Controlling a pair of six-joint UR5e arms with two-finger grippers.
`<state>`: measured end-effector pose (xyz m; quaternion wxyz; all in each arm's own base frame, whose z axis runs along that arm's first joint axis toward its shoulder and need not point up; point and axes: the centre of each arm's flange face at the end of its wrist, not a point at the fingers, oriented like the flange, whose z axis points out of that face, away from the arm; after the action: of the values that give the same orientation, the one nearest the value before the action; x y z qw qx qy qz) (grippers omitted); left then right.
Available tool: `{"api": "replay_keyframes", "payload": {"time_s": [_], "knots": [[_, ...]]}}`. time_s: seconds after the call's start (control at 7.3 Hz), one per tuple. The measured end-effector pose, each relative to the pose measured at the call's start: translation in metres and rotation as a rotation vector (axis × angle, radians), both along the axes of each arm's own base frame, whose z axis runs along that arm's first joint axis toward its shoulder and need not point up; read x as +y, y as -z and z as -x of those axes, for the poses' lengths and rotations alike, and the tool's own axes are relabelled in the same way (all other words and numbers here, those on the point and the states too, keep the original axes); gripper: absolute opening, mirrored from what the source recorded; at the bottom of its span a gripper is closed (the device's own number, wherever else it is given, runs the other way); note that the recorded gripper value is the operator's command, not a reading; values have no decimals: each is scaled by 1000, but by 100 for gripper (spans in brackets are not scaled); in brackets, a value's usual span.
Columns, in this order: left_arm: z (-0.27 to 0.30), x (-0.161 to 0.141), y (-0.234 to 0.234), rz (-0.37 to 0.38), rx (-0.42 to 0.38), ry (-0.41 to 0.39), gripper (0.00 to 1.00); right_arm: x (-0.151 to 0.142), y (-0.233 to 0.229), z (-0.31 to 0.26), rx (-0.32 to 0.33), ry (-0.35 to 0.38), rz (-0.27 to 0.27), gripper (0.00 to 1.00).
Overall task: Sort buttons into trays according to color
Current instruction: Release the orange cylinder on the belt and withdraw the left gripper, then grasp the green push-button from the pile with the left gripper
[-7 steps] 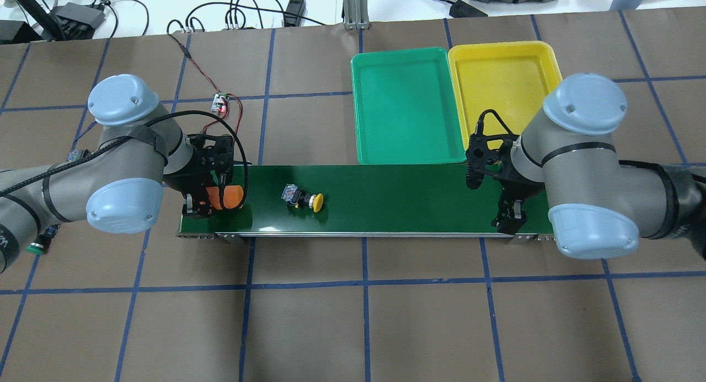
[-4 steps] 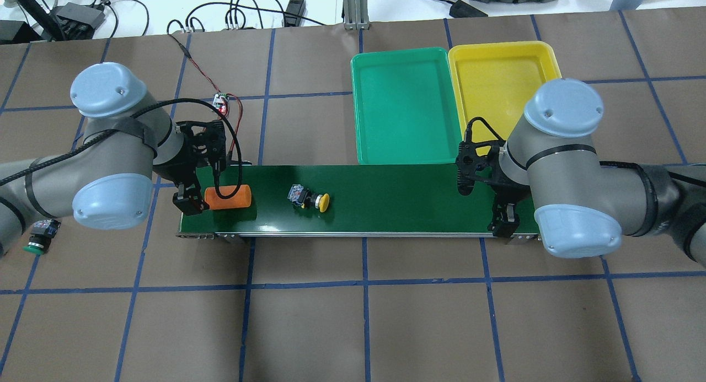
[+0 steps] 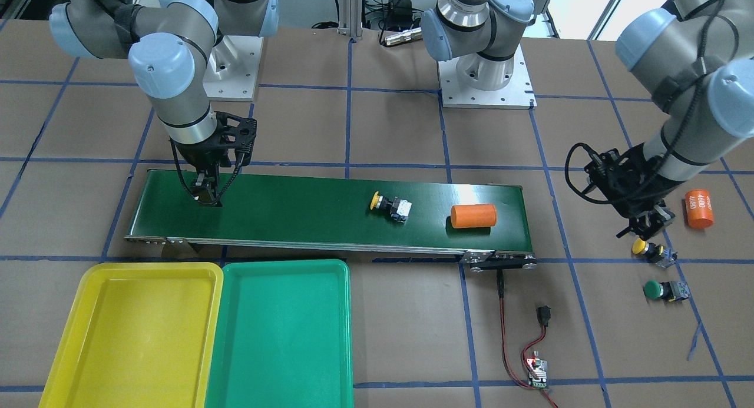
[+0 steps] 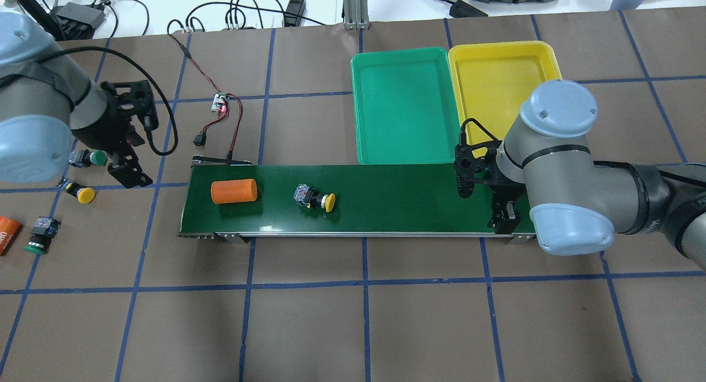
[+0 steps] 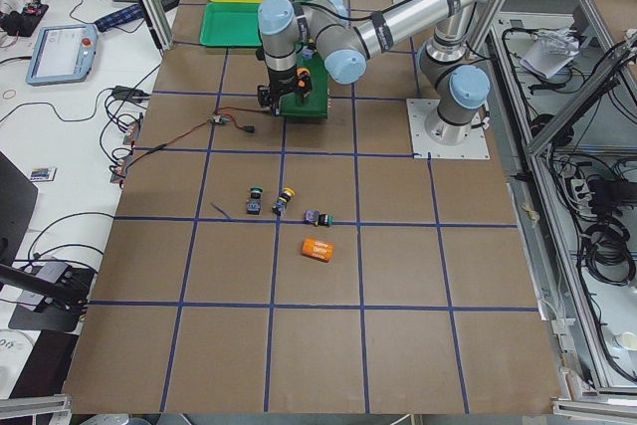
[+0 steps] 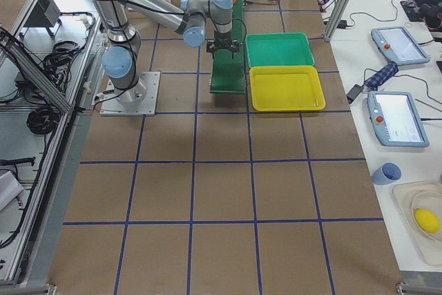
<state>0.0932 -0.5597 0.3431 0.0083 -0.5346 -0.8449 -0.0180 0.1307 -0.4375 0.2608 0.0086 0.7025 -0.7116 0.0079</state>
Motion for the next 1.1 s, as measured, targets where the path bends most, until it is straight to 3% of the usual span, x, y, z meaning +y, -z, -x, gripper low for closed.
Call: {"api": "replay_keyframes", "payload": {"time_s": [0.27,0.68,1.1], "knots": [[-47,-49,18,-12,12,-29,100,-2,5,1,6,-8,-6,100],[-108,-95,62,-12,75,-99,100,-3,7,0,2,-10,-2,100],[-153,-112,117,-33,105,-75,100,-3,9,0,3,-11,-2,100]]}}
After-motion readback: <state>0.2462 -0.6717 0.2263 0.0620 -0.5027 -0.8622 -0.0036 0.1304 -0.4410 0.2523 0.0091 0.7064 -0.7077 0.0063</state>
